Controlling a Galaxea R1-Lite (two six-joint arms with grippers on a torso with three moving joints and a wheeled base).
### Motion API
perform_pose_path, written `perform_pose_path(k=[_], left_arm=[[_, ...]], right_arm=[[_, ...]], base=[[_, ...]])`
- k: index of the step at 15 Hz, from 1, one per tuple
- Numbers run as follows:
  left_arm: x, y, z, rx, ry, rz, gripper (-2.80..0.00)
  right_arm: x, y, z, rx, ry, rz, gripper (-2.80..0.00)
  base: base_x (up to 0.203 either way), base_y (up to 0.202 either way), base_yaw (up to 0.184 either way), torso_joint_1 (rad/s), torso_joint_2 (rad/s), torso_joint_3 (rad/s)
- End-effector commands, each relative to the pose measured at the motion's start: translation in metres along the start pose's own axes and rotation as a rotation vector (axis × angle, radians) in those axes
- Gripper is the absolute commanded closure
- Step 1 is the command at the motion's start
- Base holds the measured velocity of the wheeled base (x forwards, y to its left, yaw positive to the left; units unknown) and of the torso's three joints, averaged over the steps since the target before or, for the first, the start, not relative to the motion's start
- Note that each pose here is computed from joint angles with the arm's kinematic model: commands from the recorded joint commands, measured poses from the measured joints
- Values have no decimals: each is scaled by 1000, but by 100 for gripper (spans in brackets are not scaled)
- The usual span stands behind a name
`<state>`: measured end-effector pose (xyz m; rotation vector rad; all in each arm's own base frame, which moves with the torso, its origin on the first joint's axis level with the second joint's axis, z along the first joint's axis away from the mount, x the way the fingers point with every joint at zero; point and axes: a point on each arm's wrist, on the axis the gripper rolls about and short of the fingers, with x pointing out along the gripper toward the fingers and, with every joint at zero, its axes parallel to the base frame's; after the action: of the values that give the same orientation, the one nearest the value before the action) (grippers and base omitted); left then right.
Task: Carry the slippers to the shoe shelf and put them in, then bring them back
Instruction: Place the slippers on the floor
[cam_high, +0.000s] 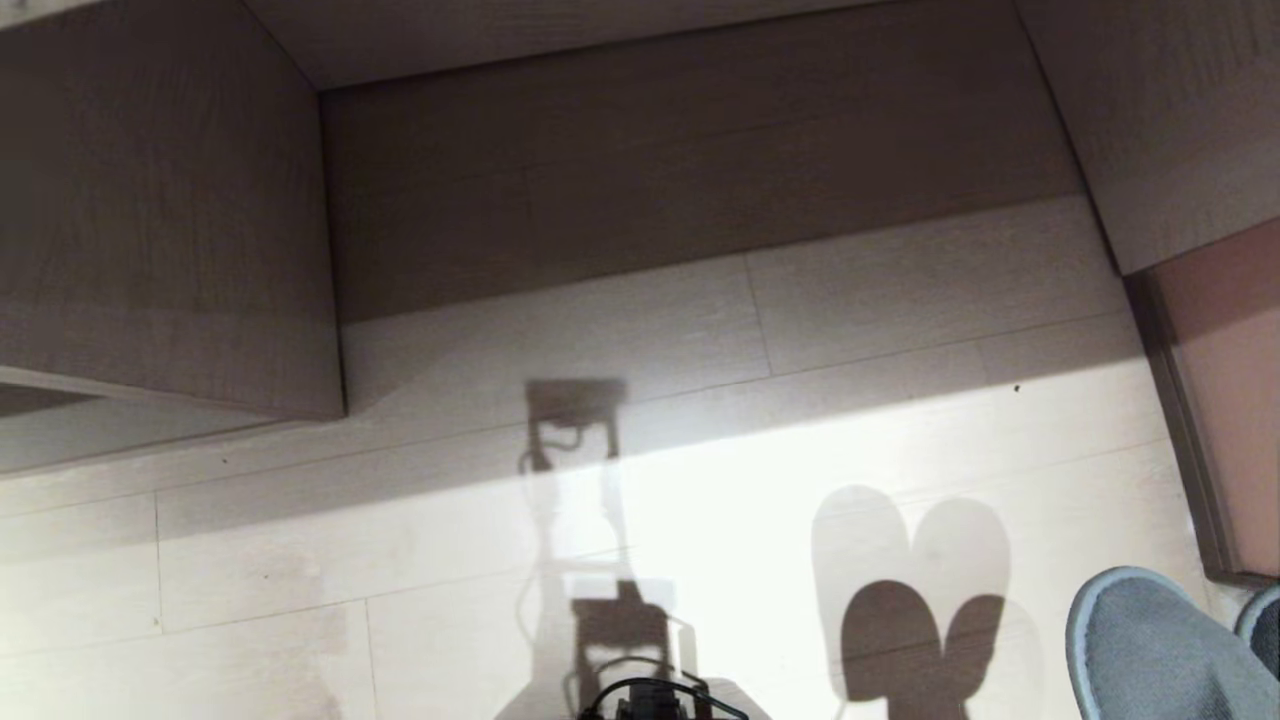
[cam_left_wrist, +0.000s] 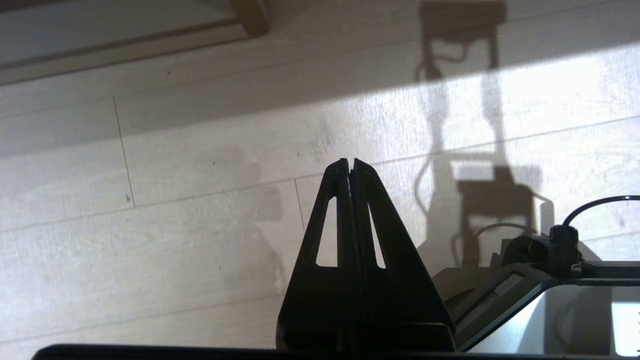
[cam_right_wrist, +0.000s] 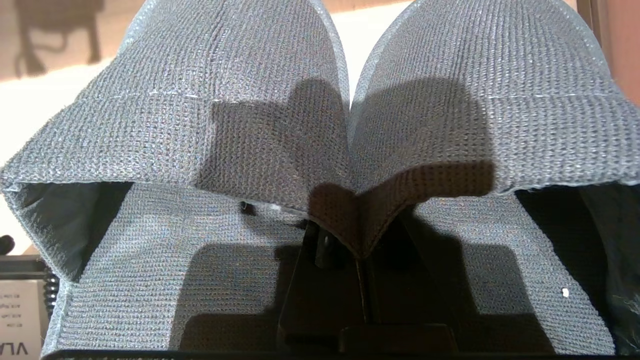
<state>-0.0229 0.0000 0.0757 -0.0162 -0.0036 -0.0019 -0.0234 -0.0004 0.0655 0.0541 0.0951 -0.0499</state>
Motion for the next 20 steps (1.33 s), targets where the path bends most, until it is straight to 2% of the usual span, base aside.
perform_pose_path(k=[1,6,12,20], left_arm=[[0,0,0,-1,-2,1,0],[0,0,0,0,-1,0,0],[0,0,0,-1,-1,0,0],[0,0,0,-1,-1,1,0]], right_arm=[[0,0,0,0,3,0,0],[0,0,0,0,3,0,0],[0,0,-1,0,3,0,0],[0,0,-1,0,4,0,0]], base=[[-196,0,0,7,2,2],[-173,0,1,1,2,4],[0,0,0,0,0,-24],[0,0,0,2,0,-188]])
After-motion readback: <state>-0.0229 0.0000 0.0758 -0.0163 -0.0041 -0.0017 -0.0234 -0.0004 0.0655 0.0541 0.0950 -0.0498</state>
